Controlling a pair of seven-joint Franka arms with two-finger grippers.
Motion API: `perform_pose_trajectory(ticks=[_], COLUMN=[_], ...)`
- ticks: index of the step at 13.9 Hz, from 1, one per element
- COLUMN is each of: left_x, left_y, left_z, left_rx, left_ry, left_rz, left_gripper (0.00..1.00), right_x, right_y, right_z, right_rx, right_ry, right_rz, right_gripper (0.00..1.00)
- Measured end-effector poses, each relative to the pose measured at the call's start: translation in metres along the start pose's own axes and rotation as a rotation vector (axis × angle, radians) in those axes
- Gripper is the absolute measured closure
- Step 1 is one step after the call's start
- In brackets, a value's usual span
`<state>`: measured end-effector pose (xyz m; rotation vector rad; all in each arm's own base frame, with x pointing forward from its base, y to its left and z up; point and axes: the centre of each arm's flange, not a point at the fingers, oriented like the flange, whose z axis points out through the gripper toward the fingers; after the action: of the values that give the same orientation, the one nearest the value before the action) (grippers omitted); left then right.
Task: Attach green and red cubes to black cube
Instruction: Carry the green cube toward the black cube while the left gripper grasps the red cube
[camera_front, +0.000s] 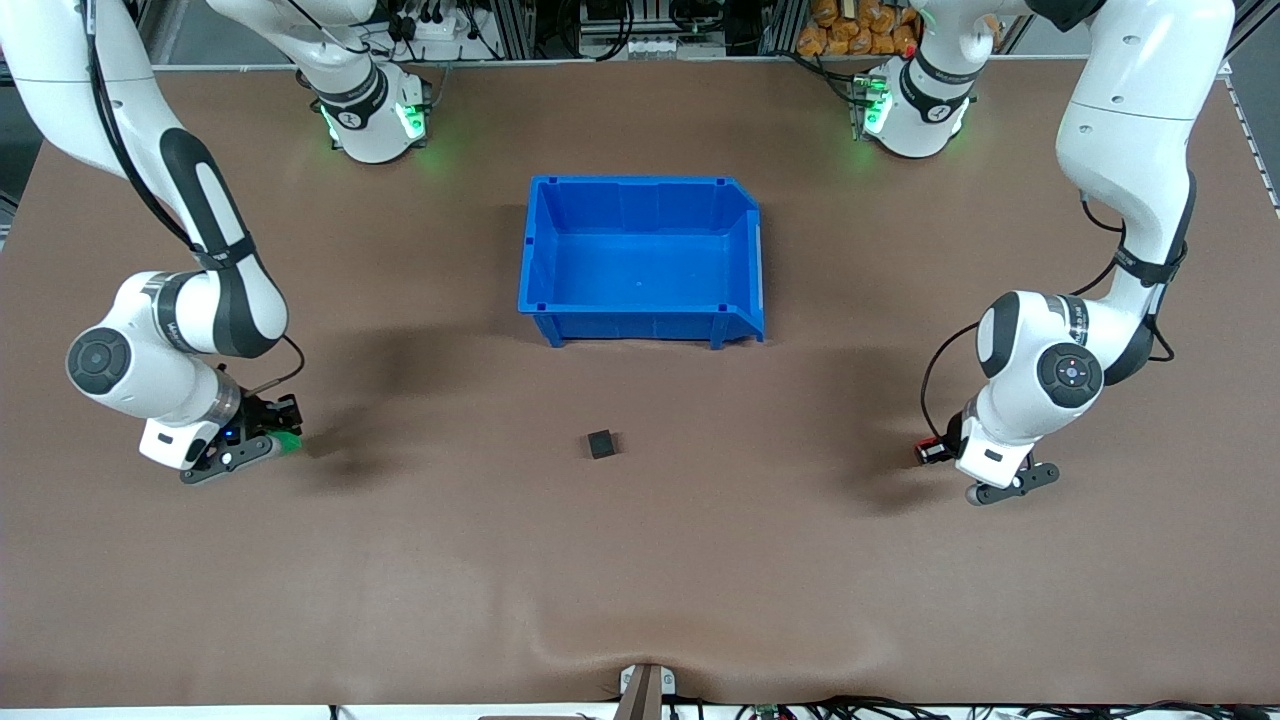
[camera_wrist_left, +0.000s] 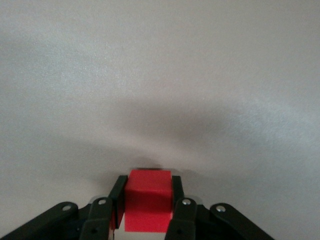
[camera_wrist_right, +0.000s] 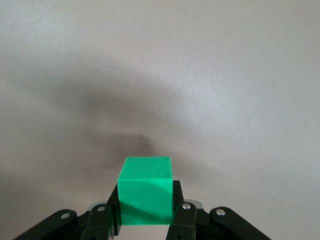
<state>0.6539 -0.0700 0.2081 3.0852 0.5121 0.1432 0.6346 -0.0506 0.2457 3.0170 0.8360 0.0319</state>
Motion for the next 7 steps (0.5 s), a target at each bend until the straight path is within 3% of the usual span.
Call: perform_pose_trajectory(ticks=[7], left_x=[0.008], left_y=[0.020], left_z=[-0.019], left_rx=[-0.035], left_ry=[0.032], left_rz=[-0.176], left_gripper=[0.61], right_x=[0.040], right_y=[0.014], right_z=[-0.048], right_rx=[-0.083], right_ry=[0.085], right_rz=[-0.436], right_gripper=[0.60])
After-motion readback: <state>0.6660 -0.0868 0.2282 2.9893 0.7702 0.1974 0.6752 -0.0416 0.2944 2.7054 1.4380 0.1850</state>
